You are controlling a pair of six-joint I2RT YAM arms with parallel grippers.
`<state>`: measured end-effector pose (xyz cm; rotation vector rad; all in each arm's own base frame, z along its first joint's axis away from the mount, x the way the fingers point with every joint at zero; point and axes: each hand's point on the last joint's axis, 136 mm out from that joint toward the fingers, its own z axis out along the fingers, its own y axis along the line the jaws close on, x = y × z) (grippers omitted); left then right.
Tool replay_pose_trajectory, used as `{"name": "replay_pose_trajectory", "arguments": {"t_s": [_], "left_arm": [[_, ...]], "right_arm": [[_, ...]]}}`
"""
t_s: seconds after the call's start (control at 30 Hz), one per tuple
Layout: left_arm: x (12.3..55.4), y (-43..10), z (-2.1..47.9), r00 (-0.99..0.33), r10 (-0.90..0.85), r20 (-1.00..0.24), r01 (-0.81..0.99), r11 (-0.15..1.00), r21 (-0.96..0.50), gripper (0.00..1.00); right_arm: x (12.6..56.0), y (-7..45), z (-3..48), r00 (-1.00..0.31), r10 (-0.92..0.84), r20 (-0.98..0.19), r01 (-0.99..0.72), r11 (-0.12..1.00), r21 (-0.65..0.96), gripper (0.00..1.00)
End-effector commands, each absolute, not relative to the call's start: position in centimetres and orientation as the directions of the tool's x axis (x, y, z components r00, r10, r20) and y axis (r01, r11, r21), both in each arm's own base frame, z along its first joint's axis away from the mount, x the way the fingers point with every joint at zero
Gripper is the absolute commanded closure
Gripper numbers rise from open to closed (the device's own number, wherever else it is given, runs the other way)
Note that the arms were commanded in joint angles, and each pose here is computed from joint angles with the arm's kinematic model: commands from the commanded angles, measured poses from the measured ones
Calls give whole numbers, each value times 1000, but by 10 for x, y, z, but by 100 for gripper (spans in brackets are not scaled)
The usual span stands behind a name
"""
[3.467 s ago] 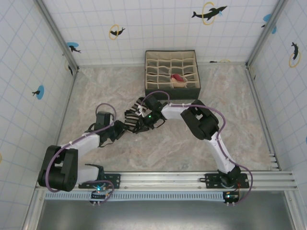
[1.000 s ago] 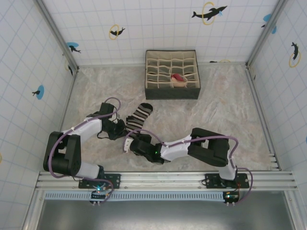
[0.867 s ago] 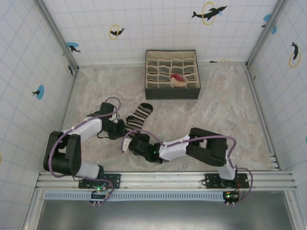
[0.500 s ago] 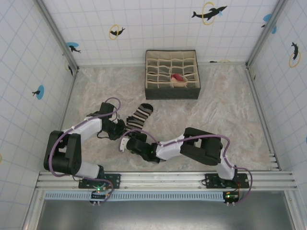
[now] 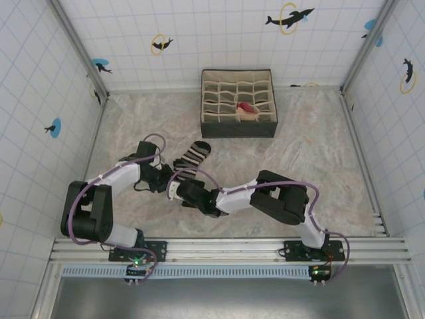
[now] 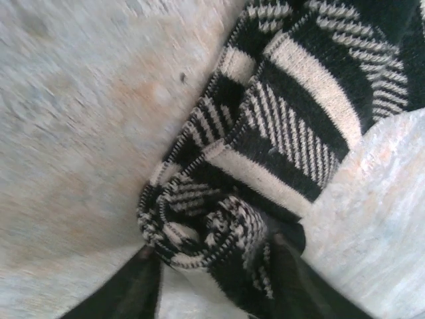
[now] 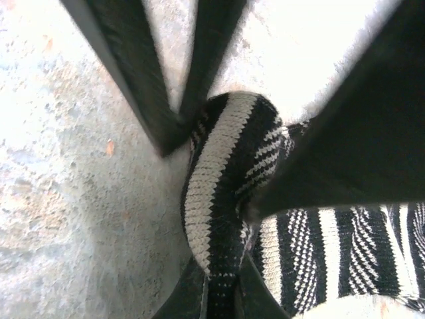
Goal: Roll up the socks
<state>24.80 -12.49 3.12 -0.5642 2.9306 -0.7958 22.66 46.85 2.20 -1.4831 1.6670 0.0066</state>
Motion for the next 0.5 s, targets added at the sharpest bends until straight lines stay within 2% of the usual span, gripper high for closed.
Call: {"name": "replay_pose_trajectory", "arguments": {"t_s": [0.0, 0.17, 0.47], "left_arm": [[247, -124, 46, -934, -356, 40, -327, 799, -504, 41], [254, -107, 51, -919, -394, -13, -346, 822, -453, 34], [262, -74, 53, -869, -488, -78, -420, 812, -404, 33]], "right_arm": [[219, 442, -22, -28, -860, -510, -880, 263, -396, 100], [221, 432, -31, -110, -866, -487, -901, 293, -319, 100], [221, 429, -34, -198, -867, -458, -926, 319, -204, 100]]}}
